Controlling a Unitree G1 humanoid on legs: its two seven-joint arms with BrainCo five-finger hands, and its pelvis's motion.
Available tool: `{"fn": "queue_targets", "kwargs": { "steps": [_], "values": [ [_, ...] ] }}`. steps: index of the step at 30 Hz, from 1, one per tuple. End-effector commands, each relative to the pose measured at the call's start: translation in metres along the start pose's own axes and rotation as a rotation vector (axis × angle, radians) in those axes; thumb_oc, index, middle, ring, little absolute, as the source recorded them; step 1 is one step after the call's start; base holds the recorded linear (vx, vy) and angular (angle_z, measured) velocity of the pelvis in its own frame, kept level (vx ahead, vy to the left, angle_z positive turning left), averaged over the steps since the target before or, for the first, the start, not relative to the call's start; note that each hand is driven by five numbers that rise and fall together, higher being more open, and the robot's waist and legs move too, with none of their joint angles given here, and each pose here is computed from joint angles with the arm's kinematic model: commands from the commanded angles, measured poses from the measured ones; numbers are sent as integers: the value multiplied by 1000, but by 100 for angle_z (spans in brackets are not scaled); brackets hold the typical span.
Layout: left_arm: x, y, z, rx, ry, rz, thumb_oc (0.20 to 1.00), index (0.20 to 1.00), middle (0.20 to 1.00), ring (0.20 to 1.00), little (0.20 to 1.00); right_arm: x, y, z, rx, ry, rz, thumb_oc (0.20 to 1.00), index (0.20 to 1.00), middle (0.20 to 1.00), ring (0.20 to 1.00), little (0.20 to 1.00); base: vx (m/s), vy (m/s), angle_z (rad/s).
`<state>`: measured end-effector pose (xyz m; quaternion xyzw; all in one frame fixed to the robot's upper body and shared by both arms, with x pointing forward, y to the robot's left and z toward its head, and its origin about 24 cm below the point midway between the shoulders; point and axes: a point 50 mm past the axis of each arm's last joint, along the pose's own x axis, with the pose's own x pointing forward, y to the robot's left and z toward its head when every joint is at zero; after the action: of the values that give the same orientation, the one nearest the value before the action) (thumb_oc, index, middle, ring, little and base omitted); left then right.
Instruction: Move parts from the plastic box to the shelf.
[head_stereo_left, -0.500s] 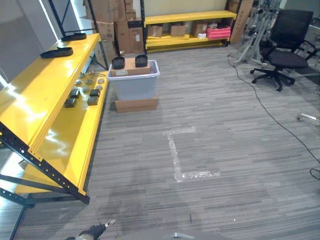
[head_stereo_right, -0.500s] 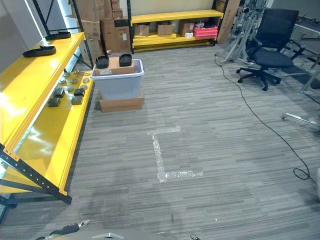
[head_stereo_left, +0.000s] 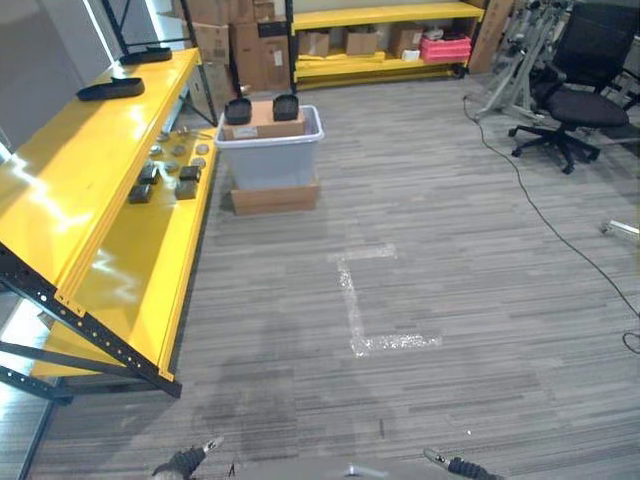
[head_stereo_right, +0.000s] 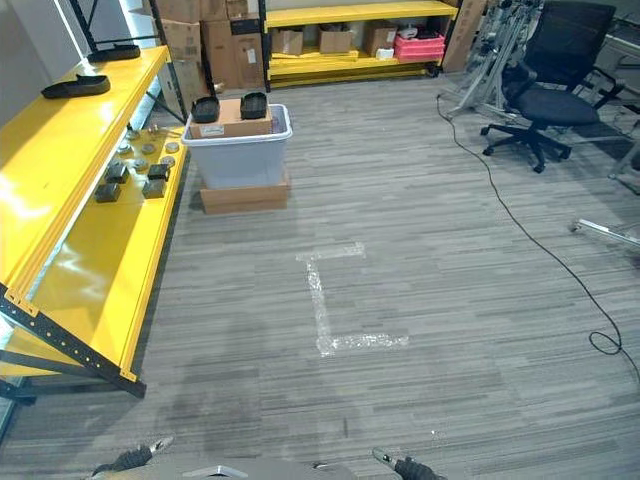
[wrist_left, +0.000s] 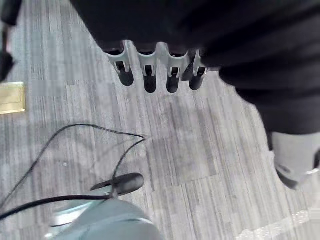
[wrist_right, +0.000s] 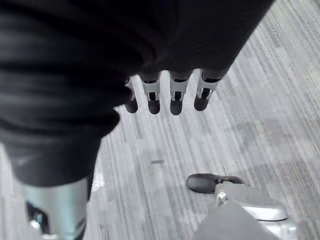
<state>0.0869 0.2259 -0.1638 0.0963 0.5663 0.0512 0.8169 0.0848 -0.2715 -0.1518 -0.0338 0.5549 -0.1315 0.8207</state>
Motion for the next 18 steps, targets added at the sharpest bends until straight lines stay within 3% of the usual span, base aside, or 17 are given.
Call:
{"fn": "queue_targets", "kwargs": {
  "steps": [1, 11, 18],
  "values": [
    [4, 10, 32, -53, -102, 45, 1000, 1000, 1000, 1000, 1000, 3, 9, 22, 26, -87, -5, 1000, 1000, 1000, 1000, 1000, 0, 0, 0],
    [1, 16, 69, -71, -271, 88, 1000, 1000, 1000, 1000, 1000, 2, 14, 49, 12, -208, 1, 1000, 1000, 1000, 1000, 1000, 0, 0, 0],
    [1, 12, 66, -41, -268, 72, 1000, 1000, 1000, 1000, 1000, 3, 15, 40, -31, -167, 12, 1000, 1000, 1000, 1000, 1000, 8, 16, 0]
  ]
}}
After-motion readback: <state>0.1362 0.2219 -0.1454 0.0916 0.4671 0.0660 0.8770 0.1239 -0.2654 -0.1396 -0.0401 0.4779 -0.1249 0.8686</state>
